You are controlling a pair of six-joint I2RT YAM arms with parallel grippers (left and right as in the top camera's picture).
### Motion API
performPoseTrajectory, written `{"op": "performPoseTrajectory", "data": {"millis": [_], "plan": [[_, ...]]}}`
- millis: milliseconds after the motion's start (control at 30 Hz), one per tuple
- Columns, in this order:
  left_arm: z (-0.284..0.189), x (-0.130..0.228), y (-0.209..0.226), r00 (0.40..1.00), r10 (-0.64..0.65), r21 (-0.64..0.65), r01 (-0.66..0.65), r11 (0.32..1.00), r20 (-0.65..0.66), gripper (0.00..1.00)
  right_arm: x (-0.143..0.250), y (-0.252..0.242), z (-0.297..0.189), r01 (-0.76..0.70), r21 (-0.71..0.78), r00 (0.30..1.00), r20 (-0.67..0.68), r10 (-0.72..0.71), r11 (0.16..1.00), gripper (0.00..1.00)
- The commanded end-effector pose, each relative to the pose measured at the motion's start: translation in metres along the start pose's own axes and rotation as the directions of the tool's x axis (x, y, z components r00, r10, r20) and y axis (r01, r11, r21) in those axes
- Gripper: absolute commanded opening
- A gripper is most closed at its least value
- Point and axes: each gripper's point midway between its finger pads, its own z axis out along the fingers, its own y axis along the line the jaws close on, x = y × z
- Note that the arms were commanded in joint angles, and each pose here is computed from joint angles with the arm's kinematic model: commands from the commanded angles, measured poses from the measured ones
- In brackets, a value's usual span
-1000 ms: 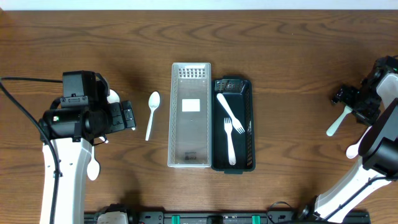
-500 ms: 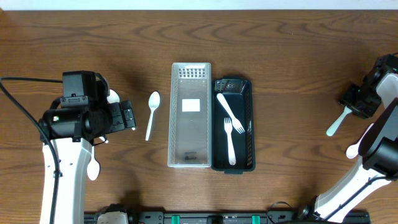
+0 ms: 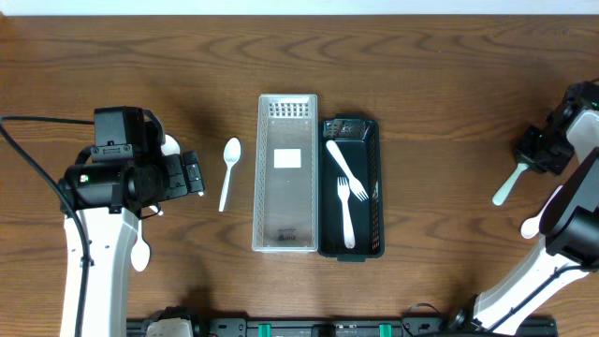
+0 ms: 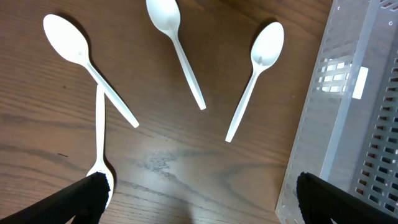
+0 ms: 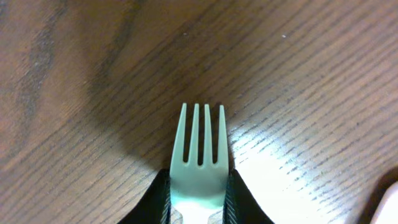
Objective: Pack container
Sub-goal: 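Grasp the far-right white fork with the right gripper, then place the fork into the dark green basket and withdraw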
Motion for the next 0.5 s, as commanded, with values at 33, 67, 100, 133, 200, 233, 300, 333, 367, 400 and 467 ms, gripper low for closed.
{"op": "performPoseTrajectory", "data": {"millis": [33,67,100,133,200,233,300,333,367,400,467], "plan": [[-0.001,-0.002,0.004,1.000,-0.011,-0.018,0.011,1.000,0.005,0.98,0.012,0.010,0.006,-0.013,-0.067,0.998,-0.063,0.009,0.998,0.01],[-0.001,-0.002,0.004,1.000,-0.011,-0.017,0.011,1.000,0.004,0.98,0.010,0.011,0.000,-0.018,-0.069,0.998,-0.057,0.014,0.997,0.01],[-0.001,-0.002,0.004,1.000,-0.011,-0.017,0.011,1.000,0.004,0.98,0.008,0.014,-0.009,-0.019,-0.072,0.999,-0.043,0.016,0.997,0.01],[-0.001,-0.002,0.004,1.000,-0.011,-0.017,0.011,1.000,0.004,0.98,0.004,0.018,-0.020,-0.017,-0.077,1.000,-0.024,0.015,0.997,0.01],[-0.001,-0.002,0.004,1.000,-0.011,-0.017,0.011,1.000,0.004,0.98,-0.004,0.030,-0.050,0.012,-0.094,0.999,0.032,-0.009,0.996,0.01],[-0.001,-0.002,0.004,1.000,-0.011,-0.017,0.011,1.000,0.004,0.98,-0.007,0.038,-0.067,0.030,-0.102,0.998,0.061,-0.024,0.994,0.01],[-0.001,-0.002,0.004,1.000,-0.011,-0.017,0.011,1.000,0.004,0.98,-0.007,0.057,-0.103,0.079,-0.121,0.990,0.122,-0.065,0.989,0.01],[-0.001,-0.002,0.004,1.000,-0.011,-0.017,0.011,1.000,0.004,0.98,-0.005,0.068,-0.122,0.109,-0.131,0.984,0.153,-0.088,0.985,0.01],[-0.001,-0.002,0.004,1.000,-0.011,-0.017,0.011,1.000,0.004,0.98,0.000,0.081,-0.142,0.144,-0.144,0.976,0.186,-0.116,0.979,0.01],[-0.001,-0.002,0.004,1.000,-0.011,-0.017,0.011,1.000,0.004,0.98,0.006,0.093,-0.158,0.177,-0.154,0.966,0.214,-0.142,0.972,0.01],[-0.001,-0.002,0.004,1.000,-0.011,-0.017,0.011,1.000,0.004,0.98,0.024,0.120,-0.187,0.235,-0.181,0.948,0.261,-0.183,0.955,0.01]]}}
